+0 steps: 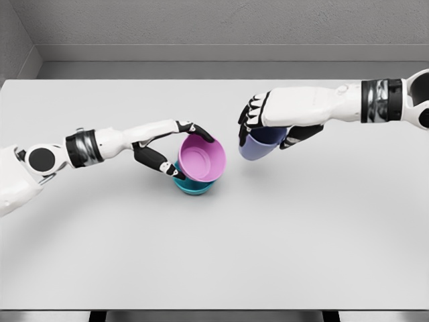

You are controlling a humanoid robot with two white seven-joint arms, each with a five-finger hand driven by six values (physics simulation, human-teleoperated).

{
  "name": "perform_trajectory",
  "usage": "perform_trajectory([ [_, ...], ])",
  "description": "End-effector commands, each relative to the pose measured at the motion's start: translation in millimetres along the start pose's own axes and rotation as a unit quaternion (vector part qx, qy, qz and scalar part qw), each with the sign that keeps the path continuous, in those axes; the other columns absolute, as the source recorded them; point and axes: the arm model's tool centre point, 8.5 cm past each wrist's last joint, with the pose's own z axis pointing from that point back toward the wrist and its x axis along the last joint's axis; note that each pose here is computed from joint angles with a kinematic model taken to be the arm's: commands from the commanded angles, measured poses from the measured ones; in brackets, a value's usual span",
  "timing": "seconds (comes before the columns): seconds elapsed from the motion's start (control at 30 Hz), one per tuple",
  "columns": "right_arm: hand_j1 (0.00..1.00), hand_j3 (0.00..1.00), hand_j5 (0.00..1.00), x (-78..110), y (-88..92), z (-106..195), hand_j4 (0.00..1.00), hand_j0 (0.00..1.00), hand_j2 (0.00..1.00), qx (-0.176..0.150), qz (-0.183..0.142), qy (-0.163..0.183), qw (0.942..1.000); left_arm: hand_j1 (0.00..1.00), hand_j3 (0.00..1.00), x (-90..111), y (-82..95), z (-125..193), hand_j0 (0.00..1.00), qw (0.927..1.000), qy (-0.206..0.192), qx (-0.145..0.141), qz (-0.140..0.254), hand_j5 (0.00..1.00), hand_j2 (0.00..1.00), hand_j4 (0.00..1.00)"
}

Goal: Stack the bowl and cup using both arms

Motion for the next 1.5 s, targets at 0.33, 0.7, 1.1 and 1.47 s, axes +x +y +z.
perform_trajectory([
  [0.33, 0.64, 0.64, 0.64, 1.3, -3.9, -0.4, 0.64, 0.64, 0.64, -0.008, 0.000, -0.002, 1.0000, 1.00, 1.00, -0.7, -2.6, 0.2, 1.00, 1.0000, -0.002, 0.005, 0.008, 1.00, 1.00, 1.00],
  [0.7, 0.64, 0.64, 0.64, 2.8, -4.8, -3.6, 0.64, 0.64, 0.64, -0.009, 0.001, -0.007, 0.9999, 1.00, 1.00, -2.5, 19.2, 58.7, 1.00, 0.9981, 0.049, 0.034, -0.017, 1.00, 1.00, 1.00],
  [1.1, 0.64, 0.64, 0.64, 6.3, -8.4, -12.8, 0.64, 0.64, 0.64, -0.013, 0.004, -0.018, 0.9998, 1.00, 1.00, -7.1, 26.1, 95.4, 1.00, 0.9948, 0.089, 0.040, -0.027, 1.00, 1.00, 1.00],
  [1.47, 0.64, 0.64, 0.64, 11.4, -15.1, -25.5, 0.64, 0.64, 0.64, -0.018, 0.010, -0.034, 0.9992, 1.00, 1.00, -10.9, 30.3, 124.1, 1.00, 0.9912, 0.114, 0.063, -0.027, 1.00, 1.00, 1.00],
])
